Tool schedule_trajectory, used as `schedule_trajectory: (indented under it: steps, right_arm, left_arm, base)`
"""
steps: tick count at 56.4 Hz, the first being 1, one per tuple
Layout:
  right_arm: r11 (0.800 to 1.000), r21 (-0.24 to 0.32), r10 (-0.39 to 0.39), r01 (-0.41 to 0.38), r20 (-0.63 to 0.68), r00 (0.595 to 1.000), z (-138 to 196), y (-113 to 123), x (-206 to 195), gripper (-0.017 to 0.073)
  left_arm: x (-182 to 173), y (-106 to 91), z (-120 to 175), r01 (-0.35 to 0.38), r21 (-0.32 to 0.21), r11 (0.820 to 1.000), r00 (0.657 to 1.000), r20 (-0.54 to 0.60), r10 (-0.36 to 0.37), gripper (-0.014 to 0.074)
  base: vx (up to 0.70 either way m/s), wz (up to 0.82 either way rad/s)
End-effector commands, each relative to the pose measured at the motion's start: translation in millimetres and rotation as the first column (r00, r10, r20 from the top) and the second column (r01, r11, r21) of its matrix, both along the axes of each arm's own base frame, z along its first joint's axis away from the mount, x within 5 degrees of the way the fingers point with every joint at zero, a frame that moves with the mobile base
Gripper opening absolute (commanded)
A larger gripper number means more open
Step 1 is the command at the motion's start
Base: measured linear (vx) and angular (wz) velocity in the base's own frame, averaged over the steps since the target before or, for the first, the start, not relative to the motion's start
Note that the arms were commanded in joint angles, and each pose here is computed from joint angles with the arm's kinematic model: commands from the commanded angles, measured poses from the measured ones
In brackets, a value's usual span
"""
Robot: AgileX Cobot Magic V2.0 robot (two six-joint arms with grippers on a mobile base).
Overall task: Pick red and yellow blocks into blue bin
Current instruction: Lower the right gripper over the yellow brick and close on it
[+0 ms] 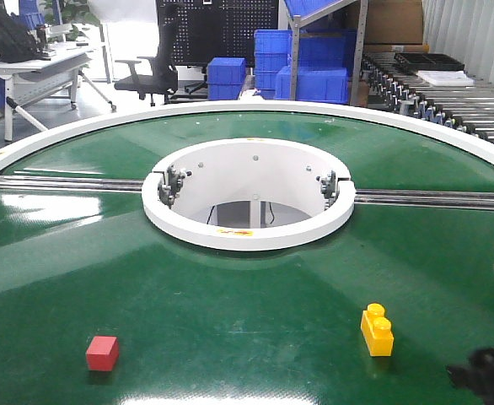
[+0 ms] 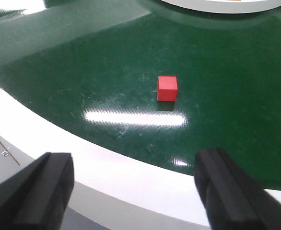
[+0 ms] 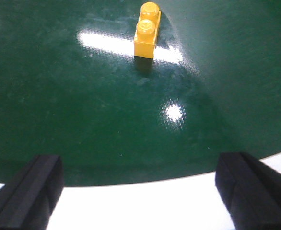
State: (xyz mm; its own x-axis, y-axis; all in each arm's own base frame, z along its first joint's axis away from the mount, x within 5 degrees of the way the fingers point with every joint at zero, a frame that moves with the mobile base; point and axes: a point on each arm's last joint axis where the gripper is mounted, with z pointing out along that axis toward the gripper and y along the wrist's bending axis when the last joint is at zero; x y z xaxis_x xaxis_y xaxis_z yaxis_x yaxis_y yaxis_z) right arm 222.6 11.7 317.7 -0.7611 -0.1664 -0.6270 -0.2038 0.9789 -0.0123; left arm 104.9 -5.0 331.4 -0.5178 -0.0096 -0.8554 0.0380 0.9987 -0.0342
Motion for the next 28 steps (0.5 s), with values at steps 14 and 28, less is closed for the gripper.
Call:
schedule_trajectory:
  steps: [14, 28]
  right_arm:
    - [0.999, -0.006, 0.032, -0.032, -0.037, 0.999, -15, 1, 82, 0.0674]
    - [0.993, -0.048, 0.104, -0.106, -0.045, 0.994, -30, 15, 134, 0.0670]
  left_arm:
    - [5, 0.0, 14, -0.003, -0.005, 1.000, 0.995, 0.103, 0.003, 0.0531]
    - [5, 0.0, 14, -0.002, -0.006, 1.000, 0.994, 0.106, 0.003, 0.0490]
  base:
    - [0.00, 0.00]
    - [0.00, 0.00]
